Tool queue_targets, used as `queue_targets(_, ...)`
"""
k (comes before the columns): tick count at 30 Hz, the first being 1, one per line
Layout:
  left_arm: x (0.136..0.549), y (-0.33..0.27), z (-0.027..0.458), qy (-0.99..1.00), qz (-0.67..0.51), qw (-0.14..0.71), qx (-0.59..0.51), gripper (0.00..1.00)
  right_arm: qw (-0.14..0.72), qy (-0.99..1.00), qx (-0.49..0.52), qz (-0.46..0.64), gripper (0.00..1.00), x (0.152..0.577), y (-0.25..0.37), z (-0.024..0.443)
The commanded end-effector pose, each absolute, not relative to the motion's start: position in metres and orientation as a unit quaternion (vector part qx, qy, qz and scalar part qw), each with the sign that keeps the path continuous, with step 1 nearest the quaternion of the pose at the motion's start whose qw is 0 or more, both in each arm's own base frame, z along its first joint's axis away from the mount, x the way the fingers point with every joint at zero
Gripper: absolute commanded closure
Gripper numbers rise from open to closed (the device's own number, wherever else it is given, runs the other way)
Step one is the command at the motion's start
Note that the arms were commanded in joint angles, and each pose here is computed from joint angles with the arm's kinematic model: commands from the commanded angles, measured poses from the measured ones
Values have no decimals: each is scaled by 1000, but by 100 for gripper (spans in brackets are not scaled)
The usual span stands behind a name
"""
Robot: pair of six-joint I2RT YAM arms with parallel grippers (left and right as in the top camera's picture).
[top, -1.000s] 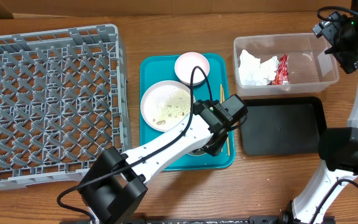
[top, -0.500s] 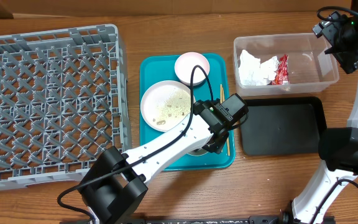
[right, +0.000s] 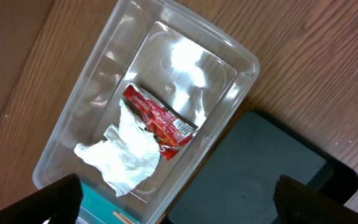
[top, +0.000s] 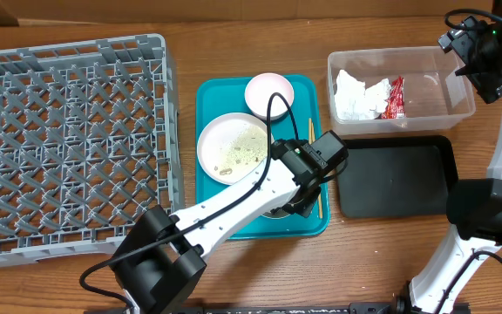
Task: Sort waste into correct bins and load items into the dishwasher
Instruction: 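Grasp the white cup rim with the left gripper and lift, then carry the white cup over the dish rack with the left gripper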
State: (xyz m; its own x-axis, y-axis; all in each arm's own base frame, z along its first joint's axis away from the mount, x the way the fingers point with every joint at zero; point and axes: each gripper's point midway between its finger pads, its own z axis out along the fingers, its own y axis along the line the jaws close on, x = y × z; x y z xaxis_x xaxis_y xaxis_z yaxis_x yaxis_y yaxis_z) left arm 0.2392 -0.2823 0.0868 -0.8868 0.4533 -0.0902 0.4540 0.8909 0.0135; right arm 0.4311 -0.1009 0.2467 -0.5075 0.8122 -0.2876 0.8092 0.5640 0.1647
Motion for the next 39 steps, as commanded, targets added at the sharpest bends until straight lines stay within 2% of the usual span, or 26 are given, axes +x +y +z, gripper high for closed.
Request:
queue_targets(1, 247, -302, 116, 970, -33, 66, 233, 96, 175, 865, 470, 2, 0, 431, -104, 250)
queue_targets(9, 264, -300, 197, 971, -55, 101, 209, 96, 175, 865, 470, 2, 0, 431, -104, 250)
queue_targets(17, 320, -225, 258, 983, -82, 137, 88, 96, 175, 865, 470, 2, 0, 431, -104, 250)
queue_targets(21, 351, -173, 270, 981, -135, 136, 9, 96, 175, 865, 470, 2, 0, 431, -104, 250)
queue_targets(28, 398, -102, 298, 930, -328, 168, -13, 96, 175, 865, 470, 2, 0, 431, -104, 250)
queue_targets(31, 406, -66, 314, 900, -385, 201, -21, 96, 175, 865, 470, 2, 0, 431, -104, 250)
queue_targets(35, 415, -10, 311, 885, -402, 222, -74, 96, 175, 865, 470, 2, 0, 431, -104, 250)
queue_targets(39, 418, 13, 310, 852, -462, 235, -76, 96, 175, 865, 470, 2, 0, 430, -104, 250)
